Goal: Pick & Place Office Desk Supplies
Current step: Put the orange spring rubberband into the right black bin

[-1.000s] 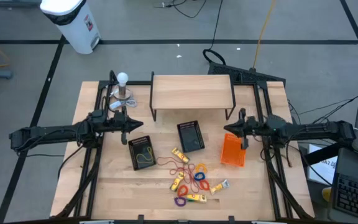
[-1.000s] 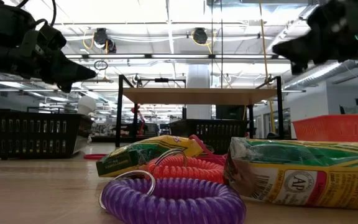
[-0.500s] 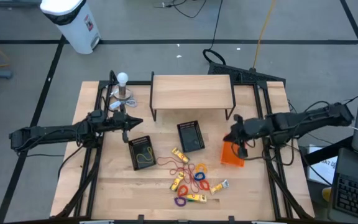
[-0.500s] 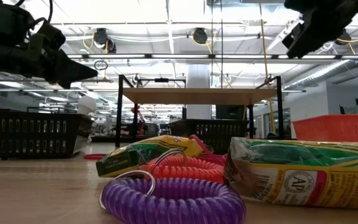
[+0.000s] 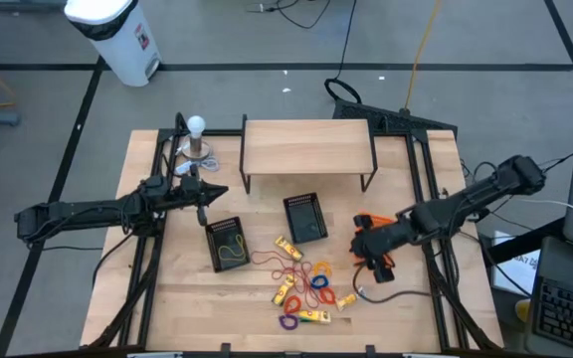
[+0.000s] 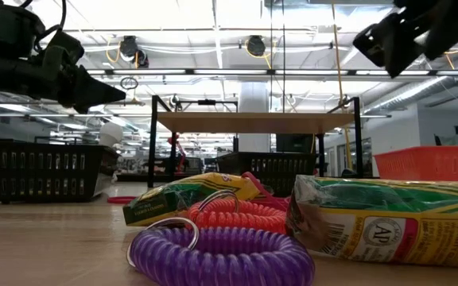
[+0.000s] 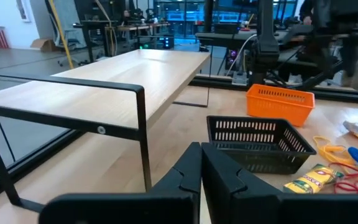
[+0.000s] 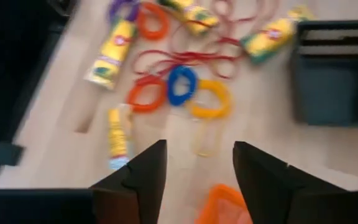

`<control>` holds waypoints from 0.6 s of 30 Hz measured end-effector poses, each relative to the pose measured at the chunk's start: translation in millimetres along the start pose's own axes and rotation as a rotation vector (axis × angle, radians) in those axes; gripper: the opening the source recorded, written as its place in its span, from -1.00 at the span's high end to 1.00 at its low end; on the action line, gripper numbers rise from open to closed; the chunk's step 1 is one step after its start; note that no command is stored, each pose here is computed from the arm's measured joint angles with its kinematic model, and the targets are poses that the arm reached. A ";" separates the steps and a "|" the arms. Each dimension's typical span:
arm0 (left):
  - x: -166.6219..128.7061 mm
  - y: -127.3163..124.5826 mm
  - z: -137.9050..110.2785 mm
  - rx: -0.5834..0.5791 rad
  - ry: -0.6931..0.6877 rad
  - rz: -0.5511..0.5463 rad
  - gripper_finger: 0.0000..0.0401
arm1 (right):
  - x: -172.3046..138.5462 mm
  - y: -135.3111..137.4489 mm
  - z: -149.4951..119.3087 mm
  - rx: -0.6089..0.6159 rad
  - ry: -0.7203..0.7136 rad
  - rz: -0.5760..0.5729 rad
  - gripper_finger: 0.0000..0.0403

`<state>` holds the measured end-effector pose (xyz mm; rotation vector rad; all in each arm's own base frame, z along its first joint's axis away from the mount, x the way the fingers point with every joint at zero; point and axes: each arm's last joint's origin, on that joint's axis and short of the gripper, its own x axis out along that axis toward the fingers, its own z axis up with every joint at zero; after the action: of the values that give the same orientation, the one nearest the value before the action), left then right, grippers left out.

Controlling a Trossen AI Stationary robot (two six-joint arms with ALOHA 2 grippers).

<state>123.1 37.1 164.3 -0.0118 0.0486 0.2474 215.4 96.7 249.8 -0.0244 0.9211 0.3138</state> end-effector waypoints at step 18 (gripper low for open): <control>0.0 0.1 -0.6 0.003 0.007 0.004 0.88 | 49.1 -10.0 12.8 -0.093 -0.015 -0.048 0.10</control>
<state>123.1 37.1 163.7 -0.0098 0.0555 0.2509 255.8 101.7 217.9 -0.1298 0.8888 0.3115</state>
